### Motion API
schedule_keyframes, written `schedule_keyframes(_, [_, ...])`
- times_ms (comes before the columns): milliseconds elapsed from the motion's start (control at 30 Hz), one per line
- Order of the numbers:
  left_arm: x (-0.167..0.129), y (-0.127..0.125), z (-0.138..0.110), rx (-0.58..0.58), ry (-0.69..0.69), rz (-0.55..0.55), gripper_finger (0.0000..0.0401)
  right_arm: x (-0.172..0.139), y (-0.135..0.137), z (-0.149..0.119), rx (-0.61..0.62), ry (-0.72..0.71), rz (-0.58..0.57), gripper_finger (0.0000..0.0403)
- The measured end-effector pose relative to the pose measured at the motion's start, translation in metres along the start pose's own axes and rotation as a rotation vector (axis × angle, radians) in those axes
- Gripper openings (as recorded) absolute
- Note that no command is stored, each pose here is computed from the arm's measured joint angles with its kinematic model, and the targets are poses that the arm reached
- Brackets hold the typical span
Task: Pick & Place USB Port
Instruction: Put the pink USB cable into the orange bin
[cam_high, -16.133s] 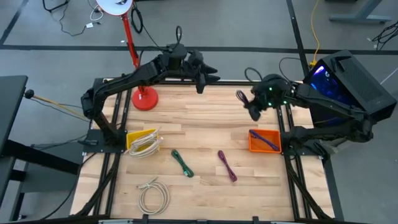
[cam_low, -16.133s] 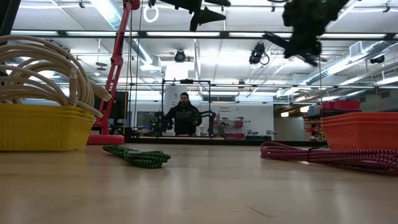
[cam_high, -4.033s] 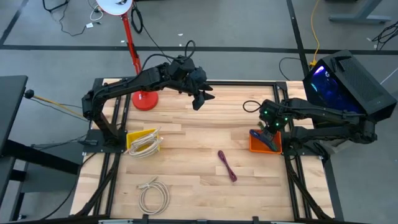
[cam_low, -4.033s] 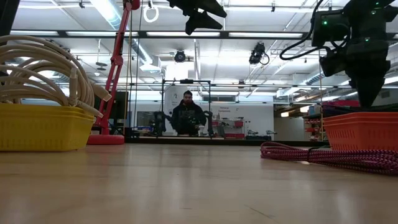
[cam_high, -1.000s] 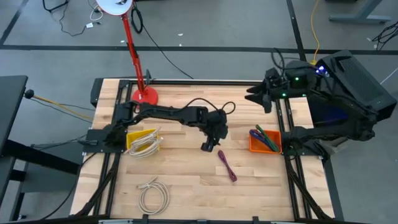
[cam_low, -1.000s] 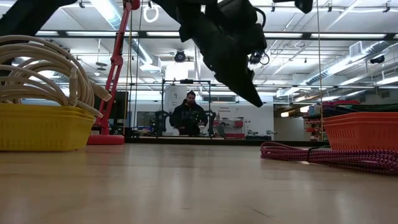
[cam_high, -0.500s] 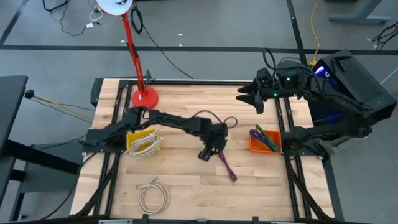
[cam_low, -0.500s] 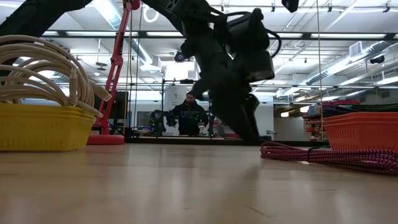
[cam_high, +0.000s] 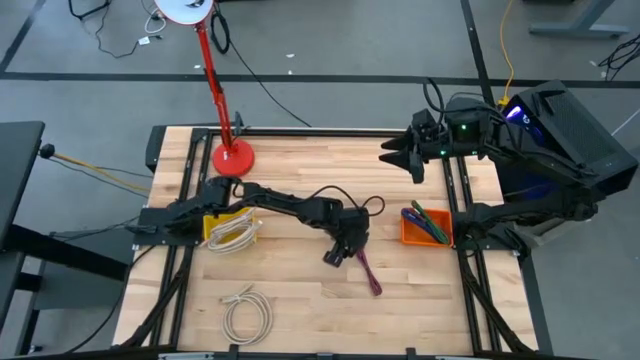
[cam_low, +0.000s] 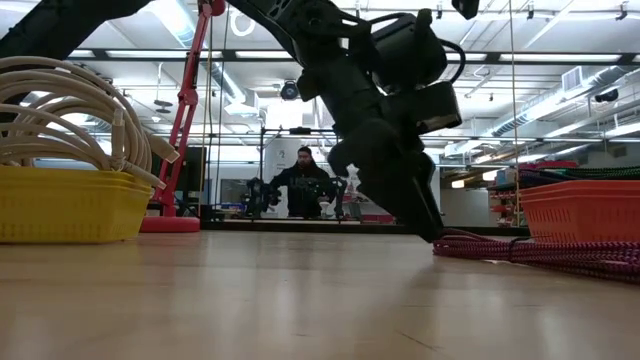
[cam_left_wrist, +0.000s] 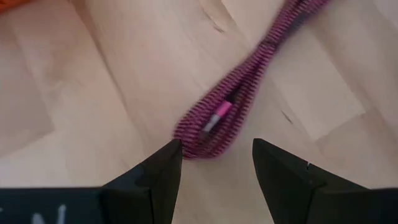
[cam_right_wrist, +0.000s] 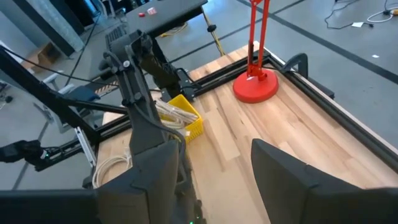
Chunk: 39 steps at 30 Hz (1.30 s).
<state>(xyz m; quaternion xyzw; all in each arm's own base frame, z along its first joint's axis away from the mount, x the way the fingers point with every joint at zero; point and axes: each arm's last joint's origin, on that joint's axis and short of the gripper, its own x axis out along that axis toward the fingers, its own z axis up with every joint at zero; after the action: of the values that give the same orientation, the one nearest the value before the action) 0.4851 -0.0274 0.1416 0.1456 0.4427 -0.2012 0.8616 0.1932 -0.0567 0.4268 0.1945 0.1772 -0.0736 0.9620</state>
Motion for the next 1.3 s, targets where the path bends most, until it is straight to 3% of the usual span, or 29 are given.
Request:
schedule_keyframes(233, [0.000,0.003,0.002,-0.010,-0.021,0.030,0.0202,0.000,0.000,0.000,-0.005,0.004,0.004,0.0204])
schedule_keyframes(433, [0.001,-0.003,0.005,0.001,-0.051,-0.038,0.0202,0.000,0.000,0.000,-0.015,0.004,0.004,0.0204])
schedule_keyframes(667, [0.006,-0.002,0.006,-0.001,-0.068,0.009,0.0196,0.000,0.000,0.000,-0.015,0.003,0.004,0.0204])
schedule_keyframes(767, [0.016,-0.002,-0.001,-0.027,-0.038,-0.003,0.0160,0.000,0.000,0.000,-0.015,0.003,0.004,0.0204])
schedule_keyframes(900, [0.025,-0.005,-0.005,-0.061,-0.054,-0.108,0.0084,0.000,0.000,0.000,-0.015,0.003,0.004,0.0204])
schedule_keyframes(1033, [0.026,-0.007,-0.006,-0.091,-0.032,-0.095,0.0018,0.000,0.000,0.000,-0.015,0.003,0.004,0.0204])
schedule_keyframes(1300, [0.012,0.013,-0.011,-0.236,-0.014,-0.030,0.0016,0.000,-0.001,-0.001,-0.021,0.000,-0.026,0.0204])
